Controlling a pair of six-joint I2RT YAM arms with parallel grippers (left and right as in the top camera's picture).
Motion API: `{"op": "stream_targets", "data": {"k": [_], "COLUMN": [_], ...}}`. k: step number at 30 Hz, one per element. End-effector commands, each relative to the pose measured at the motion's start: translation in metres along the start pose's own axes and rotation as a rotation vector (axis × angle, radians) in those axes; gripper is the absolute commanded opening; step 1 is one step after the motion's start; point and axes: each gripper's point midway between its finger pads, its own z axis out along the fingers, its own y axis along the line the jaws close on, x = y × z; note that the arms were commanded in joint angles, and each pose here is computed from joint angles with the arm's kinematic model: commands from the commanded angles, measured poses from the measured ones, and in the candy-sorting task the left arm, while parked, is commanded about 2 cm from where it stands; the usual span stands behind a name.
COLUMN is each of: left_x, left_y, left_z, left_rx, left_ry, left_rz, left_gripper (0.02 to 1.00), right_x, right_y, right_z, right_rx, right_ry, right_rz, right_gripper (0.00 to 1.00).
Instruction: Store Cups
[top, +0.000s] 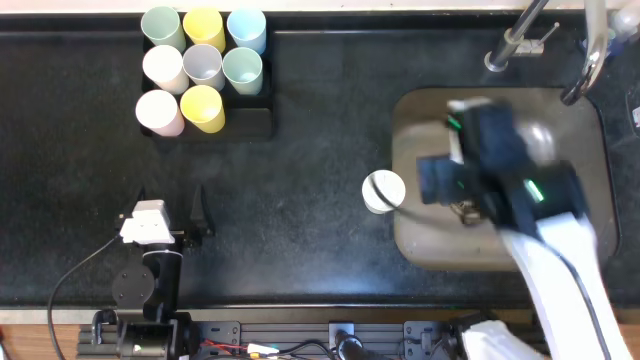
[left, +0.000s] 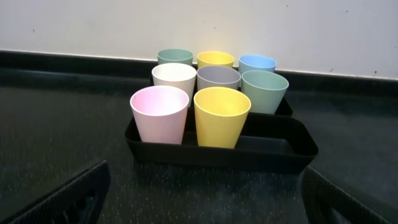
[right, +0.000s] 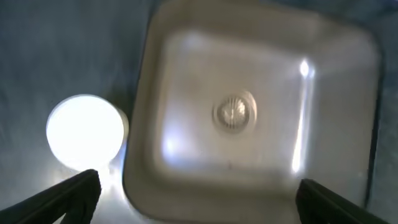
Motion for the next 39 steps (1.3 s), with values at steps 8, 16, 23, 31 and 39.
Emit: {"op": "stream_targets", "data": {"k": [8,16,23,31,39], "left_x": [0.000,0.000,0.000,0.000,0.000], "left_y": [-0.002,-0.002,-0.002,-0.002,-0.002], "left_z": [0.000,0.000,0.000,0.000,0.000], "left_rx": [0.011,0.011,0.011,0.011,0.011], "left_ry": [-0.005,-0.005,-0.005,-0.005,-0.005], "left_rz": [0.018,0.018,0.018,0.018,0.018], "left_gripper": [0.998,0.998,0.998,0.998,0.998], "right_x": [-0.016,-0.008,-0.003,0.000,0.000], "right_y": [0.061,0.083,0.073,0.071,0.088], "right_z": [0.085,0.109,0.126,0.138,0.137], "right_rx": [-0.189,-0.301,-0.230,-0.207,-0.298], "right_ry": [0.259,0.339,0.395,0.429,0.420], "right_rz": [-0.348,-0.377,-0.396,-0.408,-0.389], "right_gripper": [0.998,0.996,0.998,1.000,0.045]}}
